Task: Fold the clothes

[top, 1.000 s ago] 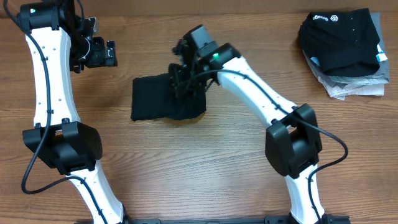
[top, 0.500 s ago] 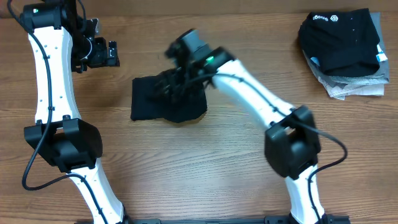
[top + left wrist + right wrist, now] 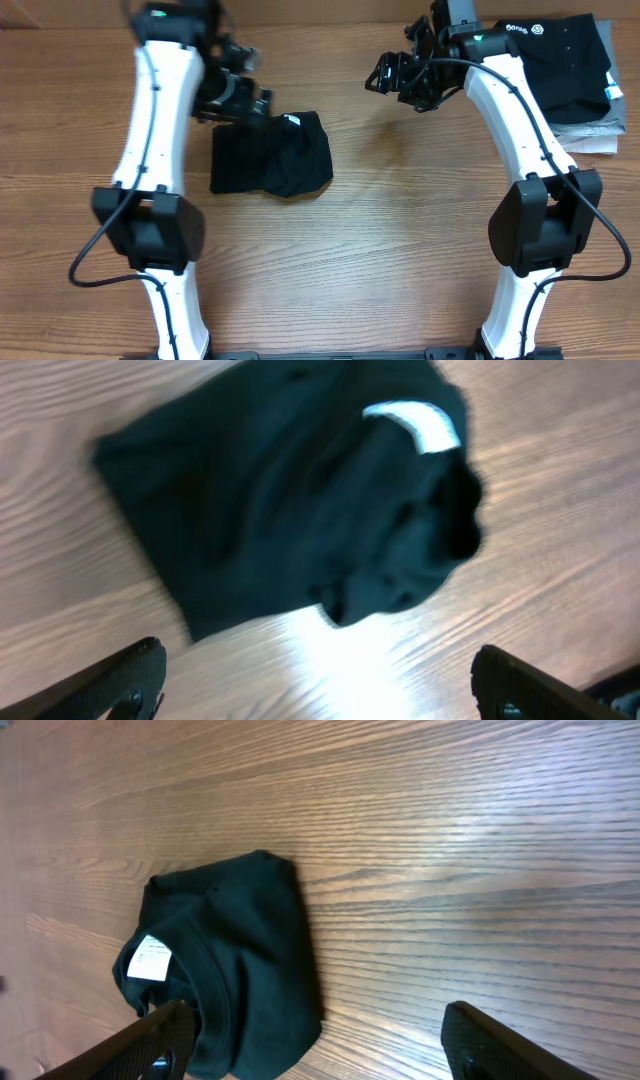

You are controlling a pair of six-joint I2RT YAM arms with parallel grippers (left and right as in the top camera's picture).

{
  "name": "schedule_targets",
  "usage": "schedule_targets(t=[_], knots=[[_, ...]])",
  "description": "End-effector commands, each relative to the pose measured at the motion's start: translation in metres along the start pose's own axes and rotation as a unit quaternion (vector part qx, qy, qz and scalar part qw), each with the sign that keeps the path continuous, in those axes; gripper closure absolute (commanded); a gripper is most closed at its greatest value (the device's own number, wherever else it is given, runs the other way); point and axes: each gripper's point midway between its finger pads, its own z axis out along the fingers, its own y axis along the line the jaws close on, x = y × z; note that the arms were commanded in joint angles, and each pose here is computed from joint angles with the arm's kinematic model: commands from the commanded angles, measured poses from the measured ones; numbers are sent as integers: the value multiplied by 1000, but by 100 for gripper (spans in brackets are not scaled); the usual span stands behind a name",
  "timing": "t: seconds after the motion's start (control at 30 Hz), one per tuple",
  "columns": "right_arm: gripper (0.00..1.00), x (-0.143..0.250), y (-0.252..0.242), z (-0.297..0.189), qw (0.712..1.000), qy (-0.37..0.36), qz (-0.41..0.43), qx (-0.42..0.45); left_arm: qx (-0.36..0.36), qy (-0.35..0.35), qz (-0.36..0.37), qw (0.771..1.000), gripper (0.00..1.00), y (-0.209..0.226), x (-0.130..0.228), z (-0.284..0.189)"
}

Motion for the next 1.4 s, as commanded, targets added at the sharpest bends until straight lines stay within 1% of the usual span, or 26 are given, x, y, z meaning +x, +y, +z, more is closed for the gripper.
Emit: schedule_targets(t=[0.0, 0.13, 0.23, 0.27, 0.33, 0.4, 0.43, 0.5, 0.53, 0.57, 0.6, 0.63, 0.7, 0.87, 0.93, 1.03, 1.17, 1.33, 1.37], knots=[[16, -11, 8, -20, 999, -28, -22, -4, -15, 33, 22, 999, 0, -12, 4, 36], [16, -11, 8, -20, 999, -28, -27, -3, -42, 37, 39, 998, 0, -3, 3, 62], [16, -11, 6, -20, 999, -30, -26, 3, -34, 31, 78, 996, 0, -3, -1, 74], [16, -12, 5, -20, 999, -31, -26, 4, -31, 27, 105, 994, 0, -4, -3, 80], [16, -12, 5, -20, 999, -31, -26, 4, -50, 25, 127, 990, 8, 3, -5, 87], [16, -12, 5, -20, 999, -31, -26, 4, -77, 22, 128, 989, 11, 13, -8, 94], [16, -12, 5, -20, 999, -31, -26, 4, -93, 20, 128, 987, 15, 20, -9, 99], [16, -12, 5, -20, 999, -31, -26, 4, -117, 18, 128, 985, 41, 30, -11, 103], [16, -12, 5, -20, 999, -32, -26, 5, -126, 18, 127, 984, 51, 34, -12, 102], [16, -13, 4, -20, 999, -33, -26, 8, -135, 17, 123, 983, 71, 37, -12, 101], [16, -13, 3, -20, 999, -34, -26, 11, -151, 17, 116, 982, 85, 42, -13, 97], [16, -13, 2, -20, 999, -34, -26, 13, -162, 16, 109, 981, 95, 45, -13, 94], [16, -13, 1, -20, 999, -35, -26, 15, -185, 15, 95, 978, 96, 51, -13, 84], [17, -12, 1, -20, 999, -33, -25, 16, -219, -2, 94, 971, 96, 54, -13, 51], [21, -7, 1, -20, 999, -22, -21, 16, -233, -11, 95, 968, 96, 56, -15, 41], [24, 7, 7, -16, 1000, 3, -18, 13, -237, -21, 94, 967, 96, 60, -19, 39], [29, 26, 25, -7, 999, 33, -30, 6, -217, -27, 96, 971, 96, 60, -24, 47], [35, 59, 72, 14, 995, 72, -67, -22, -217, -40, 89, 971, 96, 66, -29, 46], [40, 69, 86, 23, 994, 77, -74, -22, -217, -42, 85, 971, 96, 69, -29, 45]])
